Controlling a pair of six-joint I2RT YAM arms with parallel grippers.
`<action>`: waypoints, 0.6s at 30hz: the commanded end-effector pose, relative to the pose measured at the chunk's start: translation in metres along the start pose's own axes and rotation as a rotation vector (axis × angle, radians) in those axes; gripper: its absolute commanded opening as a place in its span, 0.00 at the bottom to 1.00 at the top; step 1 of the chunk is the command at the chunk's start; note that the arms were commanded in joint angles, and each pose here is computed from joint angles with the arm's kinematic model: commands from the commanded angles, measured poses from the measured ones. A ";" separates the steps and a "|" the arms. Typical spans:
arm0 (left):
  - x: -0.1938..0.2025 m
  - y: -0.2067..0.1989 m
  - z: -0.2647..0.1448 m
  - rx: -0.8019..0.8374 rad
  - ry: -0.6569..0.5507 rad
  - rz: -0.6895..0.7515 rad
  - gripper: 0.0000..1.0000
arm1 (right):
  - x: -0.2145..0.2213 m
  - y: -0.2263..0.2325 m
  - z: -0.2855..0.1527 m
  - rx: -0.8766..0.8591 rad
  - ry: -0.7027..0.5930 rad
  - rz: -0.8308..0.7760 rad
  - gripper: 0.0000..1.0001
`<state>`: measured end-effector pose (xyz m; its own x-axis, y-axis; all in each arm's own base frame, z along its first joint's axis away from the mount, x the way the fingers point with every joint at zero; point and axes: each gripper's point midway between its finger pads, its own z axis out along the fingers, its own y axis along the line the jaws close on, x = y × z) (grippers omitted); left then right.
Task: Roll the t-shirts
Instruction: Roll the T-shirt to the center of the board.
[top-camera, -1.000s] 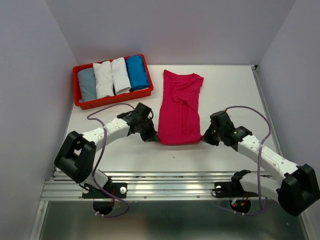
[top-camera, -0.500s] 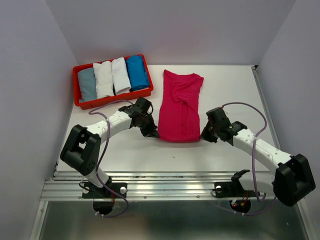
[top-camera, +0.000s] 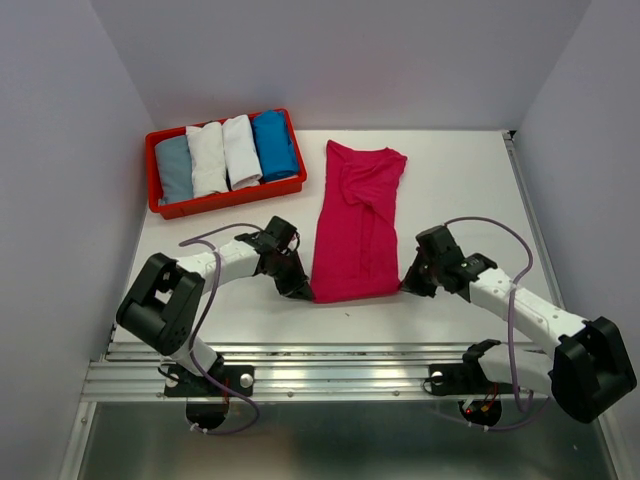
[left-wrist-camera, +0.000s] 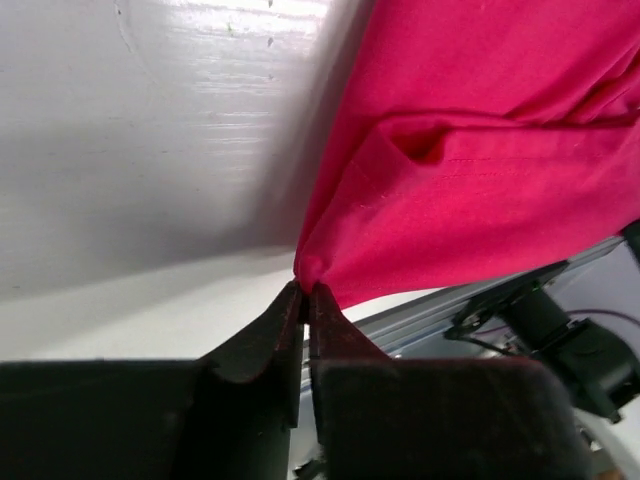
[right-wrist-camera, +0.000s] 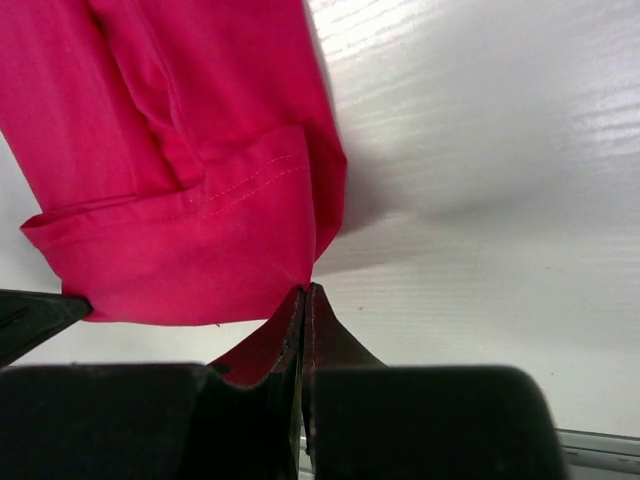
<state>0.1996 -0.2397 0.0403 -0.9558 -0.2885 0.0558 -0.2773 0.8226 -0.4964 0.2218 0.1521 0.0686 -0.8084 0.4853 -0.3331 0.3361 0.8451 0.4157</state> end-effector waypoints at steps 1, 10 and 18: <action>0.006 -0.005 -0.005 0.067 0.003 0.051 0.28 | 0.002 0.002 -0.003 -0.040 -0.003 0.018 0.12; -0.012 -0.008 -0.016 0.011 -0.077 0.122 0.70 | -0.015 -0.004 -0.012 0.026 -0.070 -0.009 0.65; -0.041 -0.064 -0.046 0.129 -0.226 0.224 0.00 | -0.037 0.022 -0.004 -0.007 -0.107 -0.051 0.28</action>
<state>0.2247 -0.2418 0.0716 -0.9650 -0.2332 -0.1199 -0.1361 0.8362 -0.5313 0.2336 0.1447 0.0835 -0.7874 0.4702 -0.3987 0.3217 0.8651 0.3850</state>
